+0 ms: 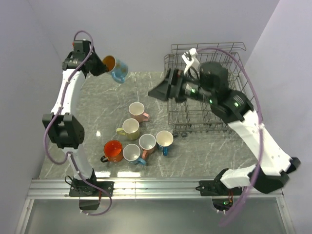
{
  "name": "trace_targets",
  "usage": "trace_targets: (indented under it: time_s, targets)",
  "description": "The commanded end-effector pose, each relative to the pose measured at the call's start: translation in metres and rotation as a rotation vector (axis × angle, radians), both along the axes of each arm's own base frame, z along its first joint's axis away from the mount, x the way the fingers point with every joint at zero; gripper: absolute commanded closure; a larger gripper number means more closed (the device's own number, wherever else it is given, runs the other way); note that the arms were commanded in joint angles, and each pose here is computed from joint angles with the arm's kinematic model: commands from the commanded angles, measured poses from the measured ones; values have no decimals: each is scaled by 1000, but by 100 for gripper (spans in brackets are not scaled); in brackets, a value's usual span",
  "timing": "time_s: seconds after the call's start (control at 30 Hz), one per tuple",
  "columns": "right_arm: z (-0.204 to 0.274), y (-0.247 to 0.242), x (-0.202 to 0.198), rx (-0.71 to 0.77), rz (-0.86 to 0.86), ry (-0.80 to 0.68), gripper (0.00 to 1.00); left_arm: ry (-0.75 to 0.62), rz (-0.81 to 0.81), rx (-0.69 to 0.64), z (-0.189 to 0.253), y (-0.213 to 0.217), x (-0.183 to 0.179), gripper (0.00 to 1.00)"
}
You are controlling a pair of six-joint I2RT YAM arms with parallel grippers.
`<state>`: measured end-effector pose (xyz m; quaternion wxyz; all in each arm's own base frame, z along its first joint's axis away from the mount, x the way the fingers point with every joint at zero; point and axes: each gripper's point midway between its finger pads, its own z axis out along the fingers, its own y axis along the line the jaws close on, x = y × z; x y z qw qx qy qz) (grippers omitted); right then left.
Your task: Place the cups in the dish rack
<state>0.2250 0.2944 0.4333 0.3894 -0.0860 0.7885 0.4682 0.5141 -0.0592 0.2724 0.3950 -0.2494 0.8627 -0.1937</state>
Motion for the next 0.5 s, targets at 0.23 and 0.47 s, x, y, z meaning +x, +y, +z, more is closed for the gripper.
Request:
trace_targets:
  time_s: [0.23,0.47]
  targets:
    - [50,48,31,389,326,142,1,-537,-444,-611,215,-103,-103,100]
    - [29,56,51,407,289,189,0,-529,-542,-715,219,-130,-135,100]
